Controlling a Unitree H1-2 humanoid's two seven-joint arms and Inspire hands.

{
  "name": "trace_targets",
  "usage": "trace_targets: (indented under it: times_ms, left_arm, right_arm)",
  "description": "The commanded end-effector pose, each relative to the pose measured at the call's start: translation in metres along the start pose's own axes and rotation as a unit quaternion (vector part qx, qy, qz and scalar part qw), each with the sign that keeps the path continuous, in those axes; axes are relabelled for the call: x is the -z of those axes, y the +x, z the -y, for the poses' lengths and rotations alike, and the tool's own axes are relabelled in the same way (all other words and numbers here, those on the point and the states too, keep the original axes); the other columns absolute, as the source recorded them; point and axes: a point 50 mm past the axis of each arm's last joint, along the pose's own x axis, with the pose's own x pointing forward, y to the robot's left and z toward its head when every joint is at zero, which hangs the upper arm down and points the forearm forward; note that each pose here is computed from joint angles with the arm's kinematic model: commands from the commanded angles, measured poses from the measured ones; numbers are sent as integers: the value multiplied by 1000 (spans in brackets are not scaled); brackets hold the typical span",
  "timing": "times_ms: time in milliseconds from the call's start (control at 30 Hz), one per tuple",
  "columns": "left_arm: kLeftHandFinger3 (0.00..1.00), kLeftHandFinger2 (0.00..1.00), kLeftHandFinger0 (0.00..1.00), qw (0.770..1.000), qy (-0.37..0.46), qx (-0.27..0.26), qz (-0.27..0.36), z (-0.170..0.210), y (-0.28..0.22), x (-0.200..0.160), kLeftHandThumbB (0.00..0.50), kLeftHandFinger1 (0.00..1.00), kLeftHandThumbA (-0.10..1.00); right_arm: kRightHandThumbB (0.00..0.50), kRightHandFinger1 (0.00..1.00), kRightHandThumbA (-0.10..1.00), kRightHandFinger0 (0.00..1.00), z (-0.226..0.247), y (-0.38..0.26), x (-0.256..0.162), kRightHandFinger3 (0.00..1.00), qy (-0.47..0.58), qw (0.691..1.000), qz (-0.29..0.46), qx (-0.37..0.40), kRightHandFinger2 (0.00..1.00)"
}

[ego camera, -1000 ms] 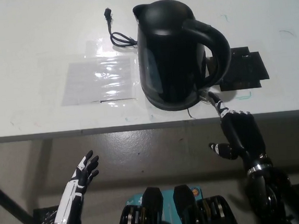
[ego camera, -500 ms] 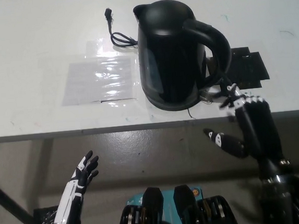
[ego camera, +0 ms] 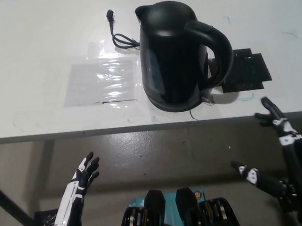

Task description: A kettle is kept at the center of the table close to the robot and the robot uses its right index finger to press downwards on the transparent start boiling button

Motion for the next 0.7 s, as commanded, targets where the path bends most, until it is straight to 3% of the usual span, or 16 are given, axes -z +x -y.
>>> trace_targets:
  times_ms: [0, 67, 100, 267, 433, 667]
  left_arm:
    - [1000, 1000, 1000, 1000, 8, 3, 27, -3, 5, -8, 176, 1000, 1000]
    - [1000, 1000, 1000, 1000, 6, 5, 23, -2, 4, -7, 183, 1000, 1000]
    - [1000, 1000, 1000, 1000, 5, 5, 23, -2, 4, -7, 191, 1000, 1000]
    - [1000, 1000, 1000, 1000, 5, 8, 21, 0, 1, -5, 191, 1000, 1000]
    - [1000, 1000, 1000, 1000, 7, 5, 21, -1, 2, -6, 197, 1000, 1000]
    - [1000, 1000, 1000, 1000, 8, 8, 21, -2, 5, -7, 200, 1000, 1000]
  right_arm:
    - [277, 800, 1000, 751, 12, -14, 20, 1000, 125, 991, -6, 44, 1000]
    - [249, 771, 1000, 704, 8, -23, 36, 1000, 124, 991, -26, 42, 1000]
    - [258, 775, 1000, 710, 6, -25, 42, 1000, 126, 991, -36, 41, 1000]
    - [247, 851, 1000, 795, -8, -37, 70, 1000, 141, 984, -100, 31, 1000]
    - [261, 982, 1000, 941, -22, -41, 83, 1000, 174, 975, -135, 15, 1000]
    - [252, 991, 1000, 933, -26, -40, 88, 1000, 177, 974, -143, 12, 1000]
